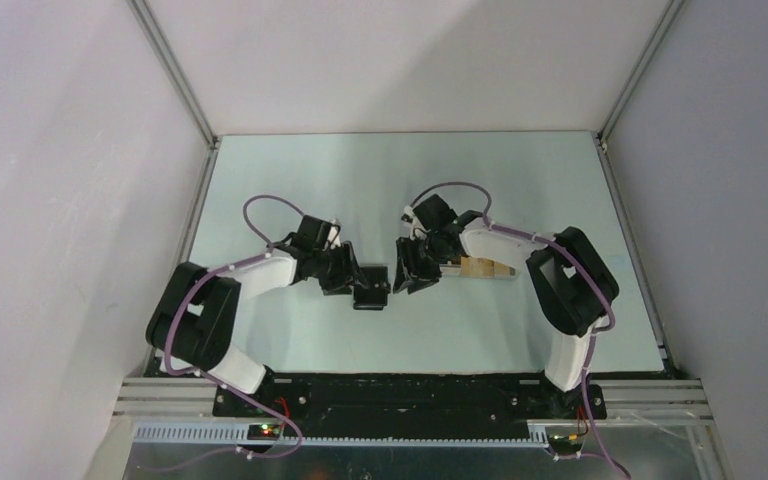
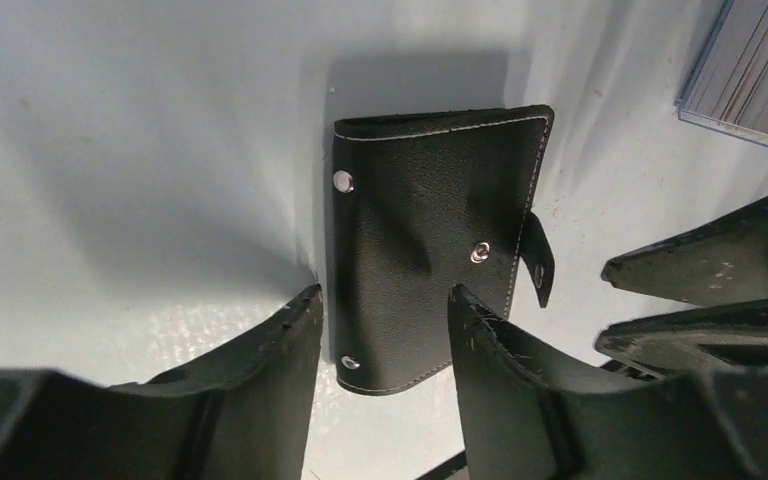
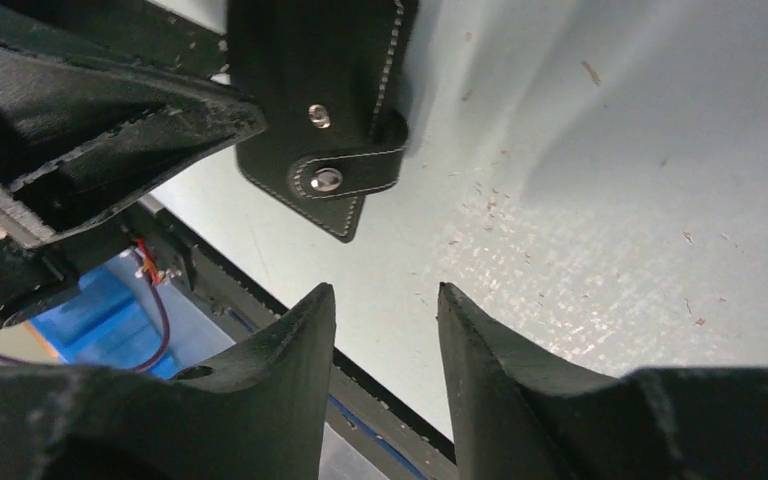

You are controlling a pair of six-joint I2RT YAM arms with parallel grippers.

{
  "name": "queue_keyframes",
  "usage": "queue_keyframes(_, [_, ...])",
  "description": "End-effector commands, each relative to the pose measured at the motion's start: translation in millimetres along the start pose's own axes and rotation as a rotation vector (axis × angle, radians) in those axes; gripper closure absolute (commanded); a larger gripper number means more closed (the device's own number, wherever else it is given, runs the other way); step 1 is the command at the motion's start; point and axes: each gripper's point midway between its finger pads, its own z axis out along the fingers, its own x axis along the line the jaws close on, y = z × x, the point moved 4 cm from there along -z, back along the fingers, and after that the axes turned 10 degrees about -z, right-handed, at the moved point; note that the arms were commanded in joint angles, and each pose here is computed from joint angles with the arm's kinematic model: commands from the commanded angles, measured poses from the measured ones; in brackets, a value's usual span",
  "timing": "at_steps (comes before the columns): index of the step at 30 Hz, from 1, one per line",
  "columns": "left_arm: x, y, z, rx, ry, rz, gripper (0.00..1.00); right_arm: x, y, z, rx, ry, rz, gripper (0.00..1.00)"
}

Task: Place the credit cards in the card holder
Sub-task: Place the card holder at the center of the board.

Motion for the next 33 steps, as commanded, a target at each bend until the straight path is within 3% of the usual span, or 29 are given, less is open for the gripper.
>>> queue_keyframes(1, [-3.1,0.0,1.4,0.043,-0.011,0.000,0.50,-3.6,2.5,4.7,0.029,-0.105,-0.001,0.55])
queue_keyframes(8, [3.9,-6.8,5.9,0.076,0.009,-0.017,0.56,-12.9,1.3,19.8,0.116,-0.182,0.043,0.59])
queue_keyframes(15, [6.9,-6.3,13.0,0.094,0.026,-0.028,0.73,-16.3,11.1,32.9,0.110,-0.158,0.097,0.65])
queue_keyframes(26, [8.8,-5.8,15.1,0.093,0.037,-0.025,0.76,-36.0,24.0,23.8,0.098,-0.297,0.069,0.68])
queue_keyframes(33, [8.9,-5.8,15.3,0.094,0.035,-0.026,0.79,-30.1,24.2,40.1,0.102,-0.205,0.095,0.73])
